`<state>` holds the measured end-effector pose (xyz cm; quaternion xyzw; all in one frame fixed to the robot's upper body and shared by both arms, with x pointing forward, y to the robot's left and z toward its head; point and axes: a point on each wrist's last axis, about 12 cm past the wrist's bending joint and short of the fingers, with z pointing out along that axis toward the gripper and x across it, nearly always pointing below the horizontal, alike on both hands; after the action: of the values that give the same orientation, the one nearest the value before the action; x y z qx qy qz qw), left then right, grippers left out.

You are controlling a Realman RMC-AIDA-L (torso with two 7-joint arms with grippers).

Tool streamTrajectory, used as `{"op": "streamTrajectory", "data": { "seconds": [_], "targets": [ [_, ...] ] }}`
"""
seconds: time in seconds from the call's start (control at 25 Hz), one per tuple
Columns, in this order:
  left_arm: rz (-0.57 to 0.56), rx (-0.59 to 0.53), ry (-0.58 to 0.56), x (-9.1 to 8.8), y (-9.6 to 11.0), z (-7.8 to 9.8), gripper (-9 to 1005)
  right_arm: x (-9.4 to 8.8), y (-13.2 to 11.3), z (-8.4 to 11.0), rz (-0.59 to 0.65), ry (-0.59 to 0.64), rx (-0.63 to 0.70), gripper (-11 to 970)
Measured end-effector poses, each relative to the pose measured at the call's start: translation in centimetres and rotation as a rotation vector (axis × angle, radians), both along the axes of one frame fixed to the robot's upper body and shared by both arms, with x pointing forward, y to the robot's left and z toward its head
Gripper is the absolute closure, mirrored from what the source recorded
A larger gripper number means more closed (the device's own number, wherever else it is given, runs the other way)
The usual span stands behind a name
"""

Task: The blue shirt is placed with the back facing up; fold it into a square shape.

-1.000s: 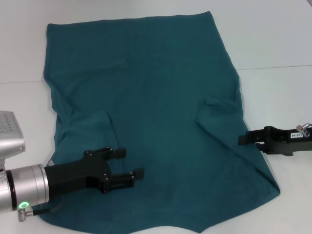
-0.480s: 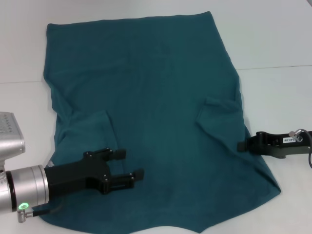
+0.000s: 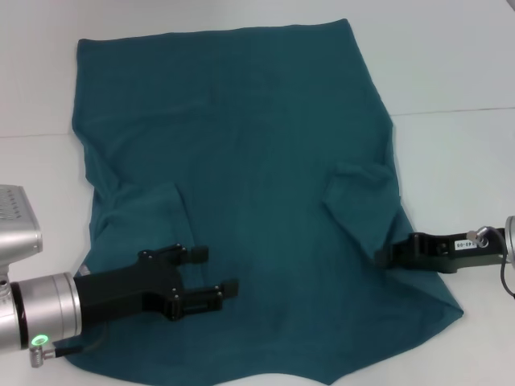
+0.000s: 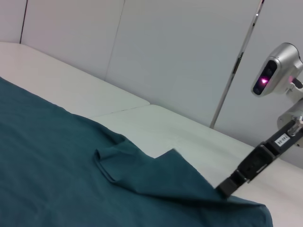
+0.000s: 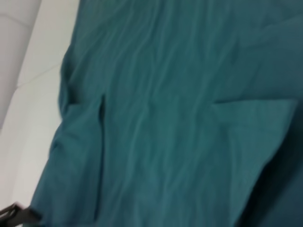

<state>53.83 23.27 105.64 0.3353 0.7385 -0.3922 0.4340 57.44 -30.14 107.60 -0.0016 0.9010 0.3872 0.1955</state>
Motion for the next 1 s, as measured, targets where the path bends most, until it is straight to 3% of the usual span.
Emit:
{"op": "streamTrajectory", "data": {
  "seconds": [0.28,0.52,0.8,1.0],
  "targets": [
    [-0.002,0.0,-0.003,0.1,-0.1,0.1,148,-0.6,0.5,0.4,0.071,-0.002,0.037,892],
    [0.001,-0.003,-0.002,0.1,0.0,0.1,148,-0.4,0.0,0.9,0.057,-0.025,0.058,607],
    [0.0,-0.002,-0.003,0.1,0.0,0.1,148,0.1,-1.9,0.9,-0.054,-0.059,0.043,338],
    [-0.005,-0.006,0.0,0.1,-0.2,0.1,148,1.1,-2.4,0.7,-0.137,-0.096,-0.006,339]
  ]
}}
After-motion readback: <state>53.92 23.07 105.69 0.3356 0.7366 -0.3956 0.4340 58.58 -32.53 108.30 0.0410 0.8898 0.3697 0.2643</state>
